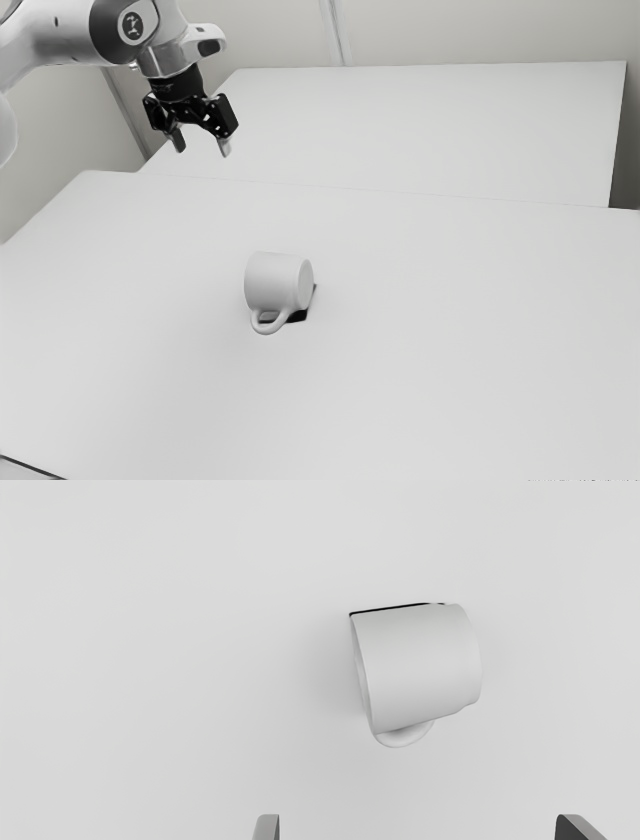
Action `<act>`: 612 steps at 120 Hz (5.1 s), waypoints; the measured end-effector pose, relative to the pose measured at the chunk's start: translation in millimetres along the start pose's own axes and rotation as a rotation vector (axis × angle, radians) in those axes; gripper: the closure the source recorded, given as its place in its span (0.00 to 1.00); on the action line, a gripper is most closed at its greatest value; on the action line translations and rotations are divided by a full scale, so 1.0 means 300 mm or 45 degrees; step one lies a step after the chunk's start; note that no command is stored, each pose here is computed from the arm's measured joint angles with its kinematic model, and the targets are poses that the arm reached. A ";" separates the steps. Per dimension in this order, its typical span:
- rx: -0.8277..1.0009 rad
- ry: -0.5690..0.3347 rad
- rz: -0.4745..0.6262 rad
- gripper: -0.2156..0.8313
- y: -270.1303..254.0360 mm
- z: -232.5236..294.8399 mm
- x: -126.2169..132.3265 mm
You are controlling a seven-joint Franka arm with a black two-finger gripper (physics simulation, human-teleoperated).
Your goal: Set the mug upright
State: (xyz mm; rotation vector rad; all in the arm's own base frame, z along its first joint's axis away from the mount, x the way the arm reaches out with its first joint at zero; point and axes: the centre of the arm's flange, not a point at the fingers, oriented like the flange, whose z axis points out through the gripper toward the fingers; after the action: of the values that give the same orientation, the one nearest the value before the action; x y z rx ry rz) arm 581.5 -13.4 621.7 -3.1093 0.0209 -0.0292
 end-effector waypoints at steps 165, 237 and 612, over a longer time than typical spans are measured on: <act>-0.692 -0.042 -0.179 0.21 -0.323 0.724 -0.040; -1.081 0.038 0.016 0.21 -0.309 0.987 -0.058; -0.075 -0.009 0.536 0.23 0.072 0.738 -0.139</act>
State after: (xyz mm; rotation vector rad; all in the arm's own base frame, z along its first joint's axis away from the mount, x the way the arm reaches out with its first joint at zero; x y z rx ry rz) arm 543.7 -27.4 398.9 -3.0900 0.6825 -0.0067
